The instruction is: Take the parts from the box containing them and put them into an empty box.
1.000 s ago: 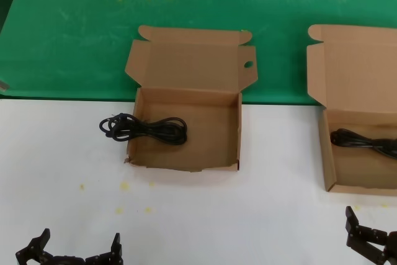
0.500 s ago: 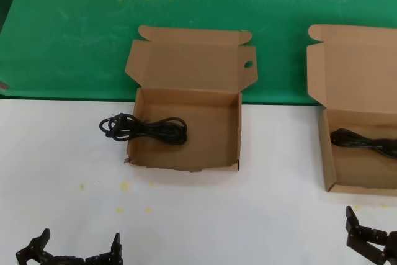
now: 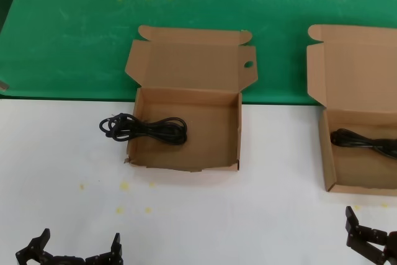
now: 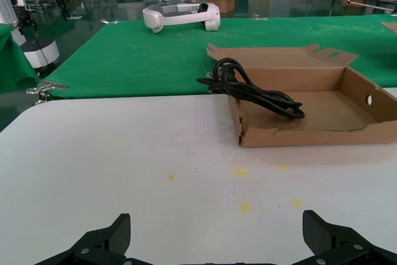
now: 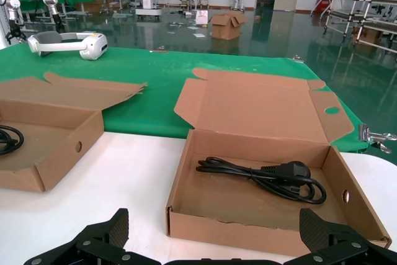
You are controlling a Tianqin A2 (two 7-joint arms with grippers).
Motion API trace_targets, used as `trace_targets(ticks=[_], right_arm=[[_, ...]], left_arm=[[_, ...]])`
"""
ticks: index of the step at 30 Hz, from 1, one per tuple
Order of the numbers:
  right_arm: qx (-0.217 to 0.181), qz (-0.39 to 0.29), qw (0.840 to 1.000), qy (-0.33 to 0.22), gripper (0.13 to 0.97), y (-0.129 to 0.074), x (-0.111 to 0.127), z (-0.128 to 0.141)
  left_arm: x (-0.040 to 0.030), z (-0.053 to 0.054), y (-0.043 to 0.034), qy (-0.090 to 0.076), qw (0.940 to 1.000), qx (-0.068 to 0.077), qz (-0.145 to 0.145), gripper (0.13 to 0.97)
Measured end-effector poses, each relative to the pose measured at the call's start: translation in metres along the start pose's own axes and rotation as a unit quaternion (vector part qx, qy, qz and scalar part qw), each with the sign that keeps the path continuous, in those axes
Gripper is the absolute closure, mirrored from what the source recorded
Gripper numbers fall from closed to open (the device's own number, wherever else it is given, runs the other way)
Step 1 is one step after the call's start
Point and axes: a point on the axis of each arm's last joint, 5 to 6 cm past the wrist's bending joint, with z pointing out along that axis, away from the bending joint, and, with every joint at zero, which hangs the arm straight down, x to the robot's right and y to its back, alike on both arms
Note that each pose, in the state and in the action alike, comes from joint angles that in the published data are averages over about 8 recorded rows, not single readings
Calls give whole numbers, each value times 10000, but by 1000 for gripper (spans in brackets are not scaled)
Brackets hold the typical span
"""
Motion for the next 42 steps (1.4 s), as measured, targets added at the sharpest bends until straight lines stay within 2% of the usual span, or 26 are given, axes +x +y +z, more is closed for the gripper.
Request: trace_targets(ticks=[42], right_arm=[[0, 0, 10000, 0, 130, 0, 0, 0]], left_arm=[[0, 0, 0, 0, 10000, 0, 4, 132]])
